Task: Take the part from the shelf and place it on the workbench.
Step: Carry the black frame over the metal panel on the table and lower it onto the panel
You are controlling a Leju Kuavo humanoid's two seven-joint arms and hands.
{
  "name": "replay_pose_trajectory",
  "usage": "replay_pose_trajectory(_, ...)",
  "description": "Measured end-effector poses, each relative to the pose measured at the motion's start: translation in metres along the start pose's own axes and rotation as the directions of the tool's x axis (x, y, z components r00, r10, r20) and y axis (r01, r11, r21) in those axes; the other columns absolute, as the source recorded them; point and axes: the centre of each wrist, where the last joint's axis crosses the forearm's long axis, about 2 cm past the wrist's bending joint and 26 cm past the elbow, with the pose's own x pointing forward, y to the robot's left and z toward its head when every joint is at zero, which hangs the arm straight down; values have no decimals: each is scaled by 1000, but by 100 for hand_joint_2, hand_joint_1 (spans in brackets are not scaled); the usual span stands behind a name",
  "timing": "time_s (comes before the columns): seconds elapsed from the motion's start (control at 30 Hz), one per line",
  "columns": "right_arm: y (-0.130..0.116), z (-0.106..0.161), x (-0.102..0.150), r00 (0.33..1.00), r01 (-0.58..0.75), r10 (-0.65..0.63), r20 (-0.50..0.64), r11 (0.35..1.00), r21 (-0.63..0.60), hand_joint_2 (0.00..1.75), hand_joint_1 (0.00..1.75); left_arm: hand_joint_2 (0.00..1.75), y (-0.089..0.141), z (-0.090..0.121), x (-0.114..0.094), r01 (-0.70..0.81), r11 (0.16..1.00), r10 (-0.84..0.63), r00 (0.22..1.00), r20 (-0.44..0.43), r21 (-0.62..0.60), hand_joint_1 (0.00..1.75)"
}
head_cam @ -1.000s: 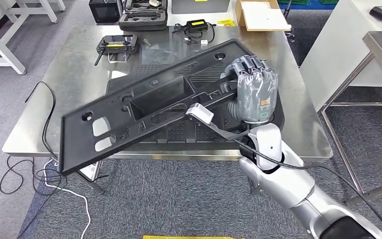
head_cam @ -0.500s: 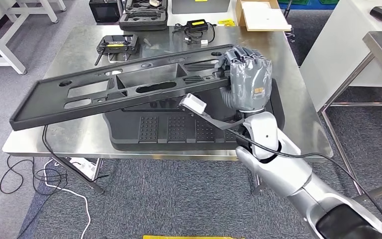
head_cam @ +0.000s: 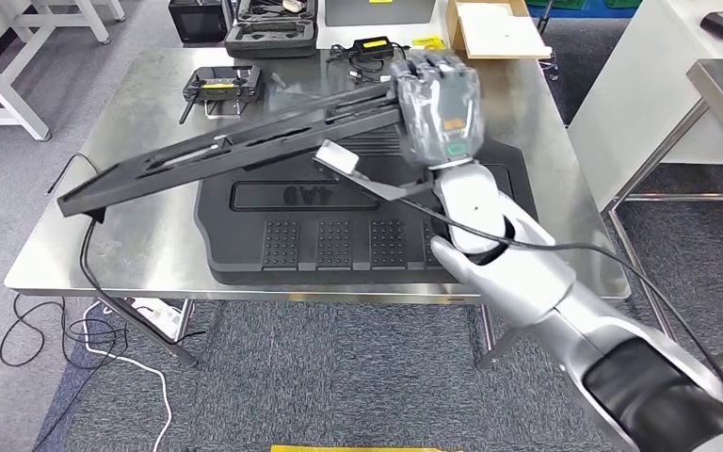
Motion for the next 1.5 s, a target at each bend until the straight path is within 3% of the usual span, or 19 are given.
replay_pose_trajectory(0.33, 21, -34, 14, 998, -55, 51, 33, 992, 110, 175, 171, 0, -1, -2, 3, -6, 1000, 6, 1000, 6, -11, 0)
replay_pose_trajectory(0.57, 28, -47, 15, 1000, -22, 25, -18, 989, 145, 175, 174, 0, -1, -2, 3, -5, 1000, 5, 1000, 10, -23, 0)
replay_pose_trajectory(1.07, 51, -53, 6, 990, -1, 32, -135, 974, 227, 175, 175, 0, -2, -2, 3, -5, 1000, 5, 1000, 14, -28, 0)
replay_pose_trajectory(1.5, 61, -64, -12, 958, -106, 179, -224, 947, 302, 175, 175, 0, -2, -2, 4, -9, 999, 9, 1000, 3, -39, 0)
